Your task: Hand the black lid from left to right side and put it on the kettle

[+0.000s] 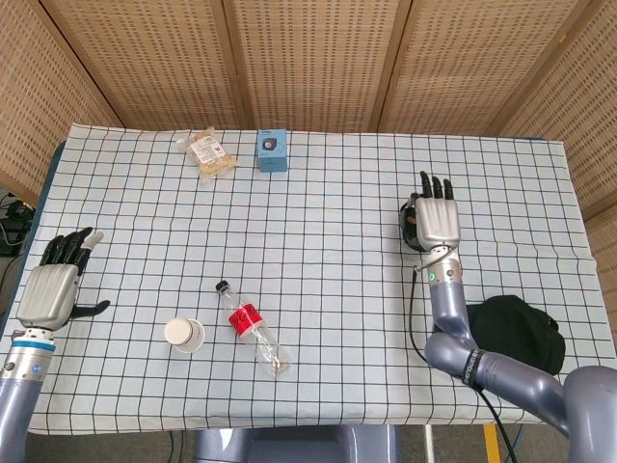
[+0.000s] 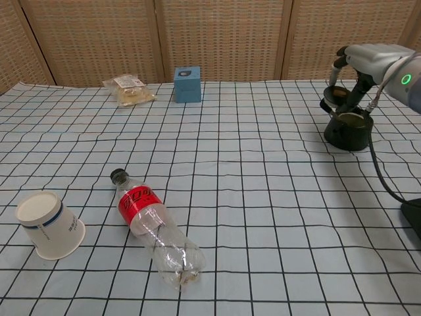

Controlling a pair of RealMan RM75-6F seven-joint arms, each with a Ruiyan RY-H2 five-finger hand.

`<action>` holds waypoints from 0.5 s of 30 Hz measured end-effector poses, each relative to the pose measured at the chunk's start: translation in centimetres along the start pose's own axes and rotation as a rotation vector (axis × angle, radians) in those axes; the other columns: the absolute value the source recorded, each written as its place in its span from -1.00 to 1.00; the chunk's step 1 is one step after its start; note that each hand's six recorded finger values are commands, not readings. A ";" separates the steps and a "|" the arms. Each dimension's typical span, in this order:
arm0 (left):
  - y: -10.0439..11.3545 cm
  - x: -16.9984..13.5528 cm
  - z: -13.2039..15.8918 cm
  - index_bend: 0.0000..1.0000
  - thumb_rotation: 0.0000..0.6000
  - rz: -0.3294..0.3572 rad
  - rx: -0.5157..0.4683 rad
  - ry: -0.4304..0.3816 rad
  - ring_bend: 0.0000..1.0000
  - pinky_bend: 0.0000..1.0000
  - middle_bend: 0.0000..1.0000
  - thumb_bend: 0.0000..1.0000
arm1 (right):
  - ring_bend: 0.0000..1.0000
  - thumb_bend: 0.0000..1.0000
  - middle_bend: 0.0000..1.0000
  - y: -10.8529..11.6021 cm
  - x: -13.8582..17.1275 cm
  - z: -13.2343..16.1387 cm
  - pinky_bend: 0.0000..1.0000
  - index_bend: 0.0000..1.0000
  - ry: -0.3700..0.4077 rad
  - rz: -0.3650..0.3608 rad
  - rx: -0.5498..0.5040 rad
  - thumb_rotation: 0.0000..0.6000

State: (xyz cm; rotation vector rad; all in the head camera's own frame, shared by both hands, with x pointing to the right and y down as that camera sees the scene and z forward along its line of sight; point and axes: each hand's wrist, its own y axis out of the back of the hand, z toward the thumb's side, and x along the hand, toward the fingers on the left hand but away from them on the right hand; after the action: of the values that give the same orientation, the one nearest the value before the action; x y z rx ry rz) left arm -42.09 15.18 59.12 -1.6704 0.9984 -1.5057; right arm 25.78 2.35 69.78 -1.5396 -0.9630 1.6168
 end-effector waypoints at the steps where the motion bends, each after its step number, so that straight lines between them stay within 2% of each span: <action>1: -0.1 0.0 0.0 -0.99 1.00 -0.002 0.001 0.000 -1.00 -1.00 -1.00 -0.85 | -1.00 -0.03 -0.83 -0.2 -0.1 -0.3 -1.00 -0.07 -0.005 0.004 0.000 1.00; 15: -0.5 0.2 0.1 -0.99 1.00 -0.020 0.006 0.000 -1.00 -1.00 -1.00 -0.85 | -1.00 -0.03 -0.83 -1.9 -1.3 -2.5 -1.00 -0.07 -0.051 0.014 -0.002 1.00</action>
State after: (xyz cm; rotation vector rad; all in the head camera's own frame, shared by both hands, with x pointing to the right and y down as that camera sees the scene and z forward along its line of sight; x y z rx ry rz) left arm -41.95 15.20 59.67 -1.6809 0.9795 -1.5204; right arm 28.35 2.22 72.02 -1.5156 -0.9838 1.6726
